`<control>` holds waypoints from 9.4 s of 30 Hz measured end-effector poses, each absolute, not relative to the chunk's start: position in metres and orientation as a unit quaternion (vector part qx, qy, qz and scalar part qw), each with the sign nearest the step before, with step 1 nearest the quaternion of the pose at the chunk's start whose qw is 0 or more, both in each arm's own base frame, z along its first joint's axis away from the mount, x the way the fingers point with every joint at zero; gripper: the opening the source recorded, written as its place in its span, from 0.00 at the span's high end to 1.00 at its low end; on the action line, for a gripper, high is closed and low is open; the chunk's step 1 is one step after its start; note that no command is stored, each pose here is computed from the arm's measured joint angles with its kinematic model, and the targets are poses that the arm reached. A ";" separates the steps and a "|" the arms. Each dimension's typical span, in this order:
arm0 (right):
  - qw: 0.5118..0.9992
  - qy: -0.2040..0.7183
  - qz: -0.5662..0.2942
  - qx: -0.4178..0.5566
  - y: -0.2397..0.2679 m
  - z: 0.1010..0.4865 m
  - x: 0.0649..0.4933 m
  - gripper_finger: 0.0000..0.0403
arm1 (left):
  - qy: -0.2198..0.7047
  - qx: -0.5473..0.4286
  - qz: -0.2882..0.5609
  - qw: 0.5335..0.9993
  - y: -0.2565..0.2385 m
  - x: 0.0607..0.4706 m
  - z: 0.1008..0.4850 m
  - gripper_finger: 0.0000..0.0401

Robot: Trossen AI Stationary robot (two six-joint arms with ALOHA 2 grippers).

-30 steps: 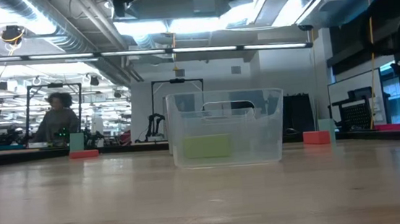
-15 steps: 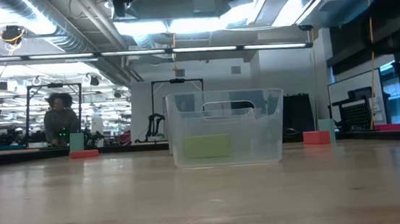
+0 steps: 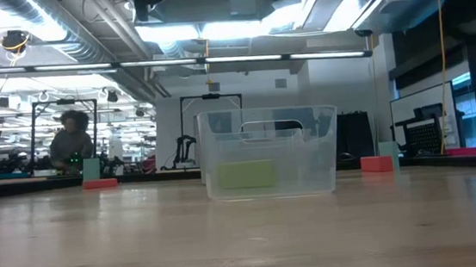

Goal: Sort & place blocks by color
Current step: Put the green block into the bottom transparent bin, then put the top left orange block into the gray bin

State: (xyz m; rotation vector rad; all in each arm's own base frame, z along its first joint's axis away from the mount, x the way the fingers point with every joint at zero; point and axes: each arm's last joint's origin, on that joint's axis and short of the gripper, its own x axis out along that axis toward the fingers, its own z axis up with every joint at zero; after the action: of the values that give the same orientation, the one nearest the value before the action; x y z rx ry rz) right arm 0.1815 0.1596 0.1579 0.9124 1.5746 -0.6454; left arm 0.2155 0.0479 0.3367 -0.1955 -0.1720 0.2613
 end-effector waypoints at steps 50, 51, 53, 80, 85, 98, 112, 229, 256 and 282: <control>0.988 0.008 0.018 0.156 -0.035 0.318 0.287 0.66 | -0.060 -0.094 0.050 0.992 0.031 0.219 0.333 0.60; 0.987 0.007 0.018 0.156 -0.035 0.318 0.287 0.66 | -0.061 -0.094 0.053 0.992 0.032 0.219 0.333 0.60; 0.986 0.011 0.019 0.162 -0.035 0.318 0.287 0.66 | -0.062 -0.095 0.062 0.992 0.032 0.219 0.333 0.60; 0.854 0.499 -0.030 0.143 -0.028 0.180 0.365 0.66 | -0.062 -0.095 0.066 0.991 0.033 0.219 0.333 0.60; 0.847 0.512 -0.035 0.140 -0.028 0.169 0.367 0.66 | -0.062 -0.095 0.066 0.991 0.033 0.219 0.333 0.60; 0.844 0.516 -0.026 0.144 -0.028 0.166 0.368 0.57 | -0.062 -0.095 0.066 0.991 0.033 0.219 0.333 0.60; 0.845 0.514 -0.025 0.148 -0.028 0.171 0.371 0.31 | -0.062 -0.095 0.066 0.991 0.033 0.219 0.333 0.60; 0.981 -0.056 0.016 0.186 -0.018 0.304 0.243 0.21 | 0.677 -0.221 0.328 0.620 0.234 0.193 0.166 0.60; 0.981 -0.047 0.015 0.186 -0.018 0.302 0.243 0.21 | 0.690 -0.200 0.293 0.631 0.237 0.195 0.157 0.40; 0.981 -0.047 0.014 0.188 -0.018 0.302 0.243 0.21 | 0.701 -0.211 0.278 0.622 0.224 0.186 0.137 0.48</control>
State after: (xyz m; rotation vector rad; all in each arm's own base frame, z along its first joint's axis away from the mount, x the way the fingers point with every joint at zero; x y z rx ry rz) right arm 0.2429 -0.0182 0.3025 0.3785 -0.0942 0.0291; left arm 0.1865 0.2244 0.1371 -0.4855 1.6094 0.6385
